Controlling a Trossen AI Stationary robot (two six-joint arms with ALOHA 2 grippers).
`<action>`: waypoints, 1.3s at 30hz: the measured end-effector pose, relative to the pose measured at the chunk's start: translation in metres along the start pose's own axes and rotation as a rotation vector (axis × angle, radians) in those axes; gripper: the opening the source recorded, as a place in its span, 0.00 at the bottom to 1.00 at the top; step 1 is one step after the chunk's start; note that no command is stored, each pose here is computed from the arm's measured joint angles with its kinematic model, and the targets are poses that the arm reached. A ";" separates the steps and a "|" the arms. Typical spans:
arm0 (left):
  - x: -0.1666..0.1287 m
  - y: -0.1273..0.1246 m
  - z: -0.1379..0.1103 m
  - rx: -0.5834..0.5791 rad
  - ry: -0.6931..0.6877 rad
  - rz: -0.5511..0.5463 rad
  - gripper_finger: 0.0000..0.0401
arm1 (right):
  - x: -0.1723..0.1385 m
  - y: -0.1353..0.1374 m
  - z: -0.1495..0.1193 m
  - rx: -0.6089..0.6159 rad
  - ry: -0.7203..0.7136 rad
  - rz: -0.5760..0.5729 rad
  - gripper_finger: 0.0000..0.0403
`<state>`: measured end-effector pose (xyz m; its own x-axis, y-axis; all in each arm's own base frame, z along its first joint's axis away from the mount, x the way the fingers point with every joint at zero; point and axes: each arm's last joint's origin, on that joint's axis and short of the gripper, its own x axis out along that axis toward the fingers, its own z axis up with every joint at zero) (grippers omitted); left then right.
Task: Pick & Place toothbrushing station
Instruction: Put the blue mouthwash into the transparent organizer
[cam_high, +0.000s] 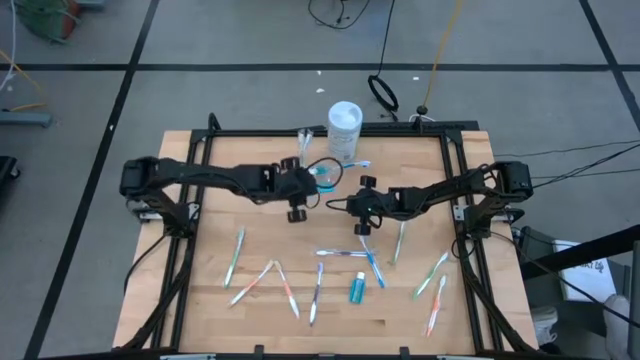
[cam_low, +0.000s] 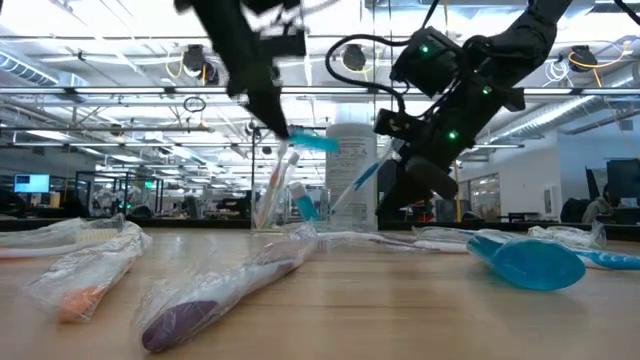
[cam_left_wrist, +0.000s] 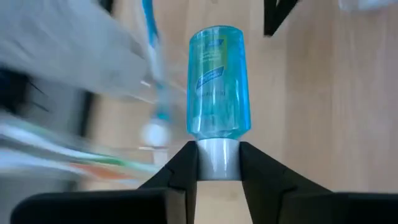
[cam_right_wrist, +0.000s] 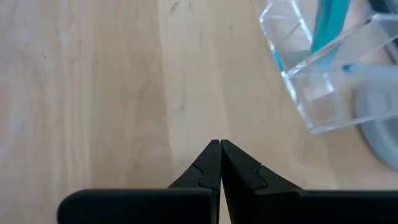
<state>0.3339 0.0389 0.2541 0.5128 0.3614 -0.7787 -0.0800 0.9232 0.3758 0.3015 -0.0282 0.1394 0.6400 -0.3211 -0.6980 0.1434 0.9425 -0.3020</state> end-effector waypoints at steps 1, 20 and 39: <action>-0.009 0.005 0.006 0.090 0.017 0.028 0.23 | 0.000 0.001 -0.002 0.000 0.006 0.003 0.00; 0.044 0.053 0.011 1.093 0.370 0.259 0.22 | 0.001 0.002 -0.008 -0.016 -0.024 -0.002 0.00; 0.082 0.045 0.012 1.401 0.507 0.265 0.50 | 0.001 0.002 -0.007 -0.016 -0.032 -0.003 0.00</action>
<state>0.3826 0.1084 0.2130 0.2514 0.7675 -0.5897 0.8845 0.0653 0.4620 0.2969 -0.0269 0.1334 0.6632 -0.3208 -0.6762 0.1337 0.9397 -0.3146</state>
